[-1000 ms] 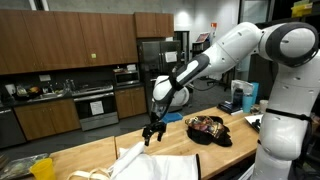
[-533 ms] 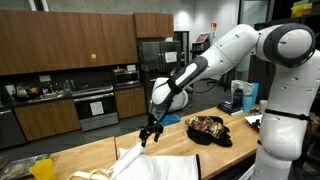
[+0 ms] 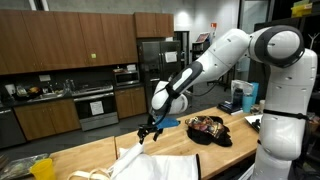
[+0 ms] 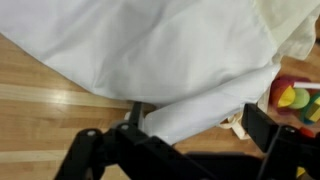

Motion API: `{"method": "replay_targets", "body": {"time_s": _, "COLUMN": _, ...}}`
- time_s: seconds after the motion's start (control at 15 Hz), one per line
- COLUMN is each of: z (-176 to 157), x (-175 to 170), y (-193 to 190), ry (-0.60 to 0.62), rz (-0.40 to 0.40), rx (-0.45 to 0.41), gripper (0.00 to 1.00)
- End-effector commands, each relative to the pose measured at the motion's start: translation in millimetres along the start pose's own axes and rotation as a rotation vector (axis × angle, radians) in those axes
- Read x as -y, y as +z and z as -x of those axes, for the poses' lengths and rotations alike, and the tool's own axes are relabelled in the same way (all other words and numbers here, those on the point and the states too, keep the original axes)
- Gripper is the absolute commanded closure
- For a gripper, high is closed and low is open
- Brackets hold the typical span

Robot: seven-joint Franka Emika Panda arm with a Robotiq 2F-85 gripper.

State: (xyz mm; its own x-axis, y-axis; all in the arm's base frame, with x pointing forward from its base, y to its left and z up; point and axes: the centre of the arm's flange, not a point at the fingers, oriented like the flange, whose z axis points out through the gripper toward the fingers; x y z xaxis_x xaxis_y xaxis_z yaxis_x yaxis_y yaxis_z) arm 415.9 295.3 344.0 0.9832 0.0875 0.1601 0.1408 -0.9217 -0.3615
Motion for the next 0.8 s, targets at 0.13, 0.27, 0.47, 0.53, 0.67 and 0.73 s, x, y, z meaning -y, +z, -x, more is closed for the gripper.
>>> {"method": "replay_targets", "body": {"time_s": 0.13, "z": -33.1, "x": -30.9, "y": 17.7, "ry": 0.246, "rz": -0.020, "rx": -0.191, "gripper": 0.00}}
{"method": "replay_targets", "body": {"time_s": 0.27, "z": -46.4, "x": -33.8, "y": 18.8, "ry": 0.356, "rz": 0.007, "rx": -0.165, "gripper": 0.00}}
{"method": "replay_targets", "body": {"time_s": 0.47, "z": -59.4, "x": -28.4, "y": 22.6, "ry": 0.395, "rz": 0.012, "rx": -0.147, "gripper": 0.00}}
{"method": "replay_targets", "body": {"time_s": 0.53, "z": -67.1, "x": -23.8, "y": 21.5, "ry": 0.408, "rz": 0.003, "rx": -0.145, "gripper": 0.00}}
{"method": "replay_targets", "body": {"time_s": 0.67, "z": -76.2, "x": -10.5, "y": 17.2, "ry": 0.389, "rz": -0.024, "rx": -0.171, "gripper": 0.00}}
{"method": "replay_targets", "body": {"time_s": 0.73, "z": -80.0, "x": -1.9, "y": 16.8, "ry": 0.393, "rz": -0.051, "rx": -0.168, "gripper": 0.00}}
